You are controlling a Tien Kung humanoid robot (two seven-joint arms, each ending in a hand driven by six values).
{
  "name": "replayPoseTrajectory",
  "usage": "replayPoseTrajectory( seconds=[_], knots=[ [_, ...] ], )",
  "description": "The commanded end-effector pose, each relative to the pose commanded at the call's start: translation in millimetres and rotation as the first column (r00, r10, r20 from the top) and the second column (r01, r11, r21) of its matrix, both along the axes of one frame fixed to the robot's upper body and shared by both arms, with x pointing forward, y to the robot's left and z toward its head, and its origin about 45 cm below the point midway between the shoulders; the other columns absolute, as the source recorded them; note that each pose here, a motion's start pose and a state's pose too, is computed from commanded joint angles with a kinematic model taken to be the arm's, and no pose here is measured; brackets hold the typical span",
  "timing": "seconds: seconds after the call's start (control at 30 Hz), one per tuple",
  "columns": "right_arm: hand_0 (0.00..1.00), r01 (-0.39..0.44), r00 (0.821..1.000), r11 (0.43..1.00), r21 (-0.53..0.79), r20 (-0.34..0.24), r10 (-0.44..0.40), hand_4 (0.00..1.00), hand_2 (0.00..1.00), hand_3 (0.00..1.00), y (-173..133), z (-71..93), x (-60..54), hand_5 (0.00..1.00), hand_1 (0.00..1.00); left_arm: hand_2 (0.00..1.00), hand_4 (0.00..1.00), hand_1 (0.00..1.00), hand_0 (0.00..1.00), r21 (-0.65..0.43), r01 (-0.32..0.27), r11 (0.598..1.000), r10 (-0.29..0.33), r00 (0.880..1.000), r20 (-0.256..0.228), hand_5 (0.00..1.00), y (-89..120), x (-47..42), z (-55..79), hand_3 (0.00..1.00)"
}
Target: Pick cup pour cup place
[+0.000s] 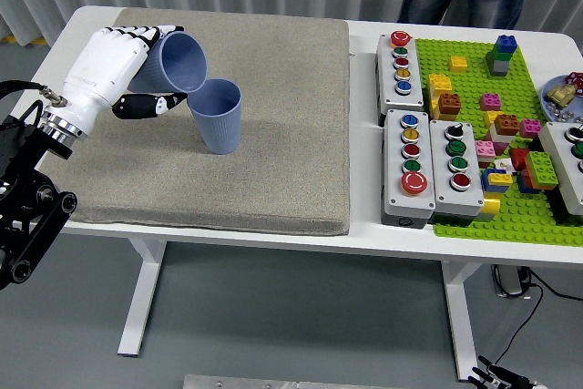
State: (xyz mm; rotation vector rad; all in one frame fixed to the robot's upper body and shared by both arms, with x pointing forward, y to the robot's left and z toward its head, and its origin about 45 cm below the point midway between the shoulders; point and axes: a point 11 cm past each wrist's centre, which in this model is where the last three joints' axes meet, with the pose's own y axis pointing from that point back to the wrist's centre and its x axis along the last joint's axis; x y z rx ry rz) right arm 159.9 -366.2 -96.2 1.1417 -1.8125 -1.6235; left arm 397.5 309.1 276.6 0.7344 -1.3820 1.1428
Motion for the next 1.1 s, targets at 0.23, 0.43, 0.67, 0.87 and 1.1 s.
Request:
replayPoseTrajectory(
  seconds=[0.23,0.43,0.67,0.87,1.1],
  knots=[
    [0.761,-0.001,1.000,1.000,-0.001,0.001,0.001,0.225,0.733,0.615,-1,0.3,0.2,0.171,0.693,0.515,0.651,0.464,0.446,0.016,0.011,1.000,-0.011,1.000,0.007,0.108,-3,2.4,-0.5,0.523],
    [0.762,0.000,1.000,1.000,-0.002,0.003,0.000,0.226,0.733,0.615,-1,0.5,0.4,0.170,0.693,0.515,0.649,0.465,0.446,0.031,0.005,1.000,-0.005,1.000,0.012,0.105,-3,4.4,-2.3,0.522],
    [0.762,0.000,1.000,1.000,0.000,0.003,0.000,0.228,0.733,0.616,-1,0.5,0.2,0.167,0.693,0.514,0.650,0.465,0.446,0.059,-0.003,0.998,0.001,1.000,0.023,0.105,-2,9.8,-0.3,0.522],
    [0.762,0.002,1.000,1.000,0.000,0.000,-0.002,0.229,0.733,0.616,-2,-0.2,-1.9,0.167,0.693,0.514,0.647,0.465,0.446,0.092,0.011,0.996,-0.013,1.000,0.023,0.102,-4,10.2,0.1,0.521],
    [0.762,0.003,1.000,1.000,0.001,0.000,-0.003,0.229,0.732,0.616,-2,-0.1,-2.0,0.167,0.693,0.513,0.647,0.464,0.448,0.119,0.004,0.993,-0.008,0.999,0.039,0.099,-3,12.7,4.5,0.520]
  ],
)
